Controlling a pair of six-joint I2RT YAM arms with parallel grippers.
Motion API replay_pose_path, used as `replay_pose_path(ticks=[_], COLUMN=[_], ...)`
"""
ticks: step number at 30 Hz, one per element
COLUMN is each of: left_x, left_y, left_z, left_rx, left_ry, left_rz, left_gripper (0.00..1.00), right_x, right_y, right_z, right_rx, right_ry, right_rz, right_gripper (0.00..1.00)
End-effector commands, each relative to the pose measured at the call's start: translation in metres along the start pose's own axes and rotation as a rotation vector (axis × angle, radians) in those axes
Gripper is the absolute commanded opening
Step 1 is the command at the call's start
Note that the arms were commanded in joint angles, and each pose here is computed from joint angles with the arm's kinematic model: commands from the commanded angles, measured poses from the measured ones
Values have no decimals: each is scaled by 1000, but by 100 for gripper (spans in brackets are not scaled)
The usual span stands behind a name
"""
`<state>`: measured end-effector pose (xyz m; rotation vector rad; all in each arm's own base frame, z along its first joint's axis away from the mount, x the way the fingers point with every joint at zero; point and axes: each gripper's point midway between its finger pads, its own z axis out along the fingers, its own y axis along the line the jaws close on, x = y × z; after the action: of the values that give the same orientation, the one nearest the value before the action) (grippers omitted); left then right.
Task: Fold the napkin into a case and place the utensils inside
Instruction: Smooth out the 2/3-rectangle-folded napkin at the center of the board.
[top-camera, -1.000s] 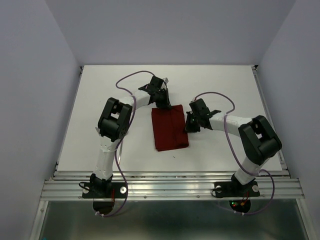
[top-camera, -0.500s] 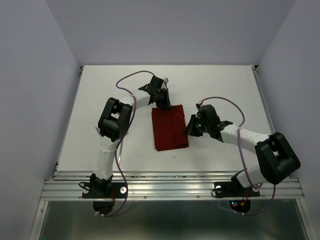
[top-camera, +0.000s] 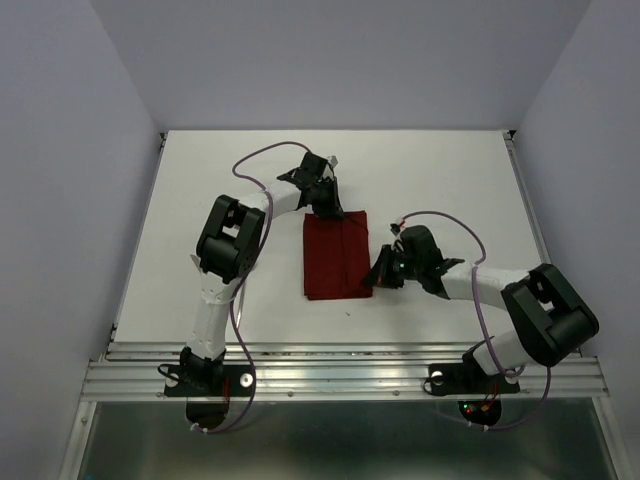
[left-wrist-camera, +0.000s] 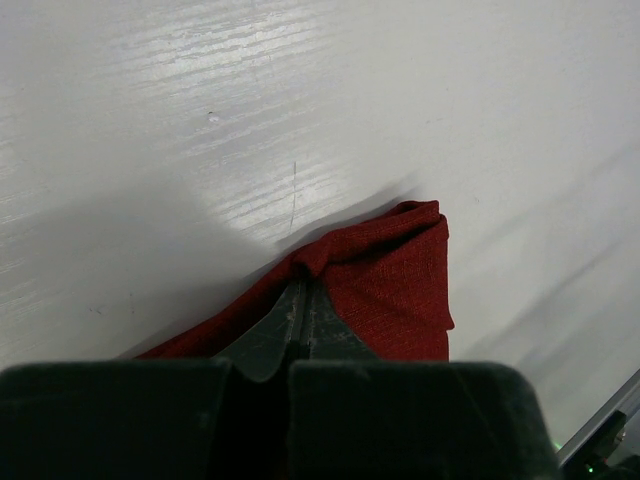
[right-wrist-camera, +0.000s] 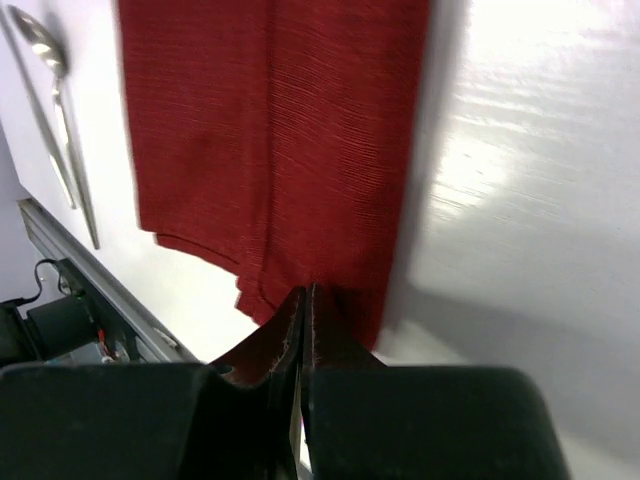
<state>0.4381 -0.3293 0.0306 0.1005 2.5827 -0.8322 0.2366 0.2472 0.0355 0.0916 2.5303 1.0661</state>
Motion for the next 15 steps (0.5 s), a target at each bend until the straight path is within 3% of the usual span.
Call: replay_pose_path(ticks=[1, 7, 15], left_x=[16, 21, 23], left_y=[20, 22, 23], left_z=[10, 12, 15], left_rx=[-69, -66, -62], left_ry=[46, 54, 63], left_rz=[10, 6, 4], left_gripper=[0, 0, 0], right_x=[-44, -113, -150], right_y=[42, 45, 36], right_z=[-20, -7, 34], right_rx=[-64, -150, -334], right_ry=[-133, -193, -121], right_rz=[-120, -47, 65], right_gripper=[1, 1, 1])
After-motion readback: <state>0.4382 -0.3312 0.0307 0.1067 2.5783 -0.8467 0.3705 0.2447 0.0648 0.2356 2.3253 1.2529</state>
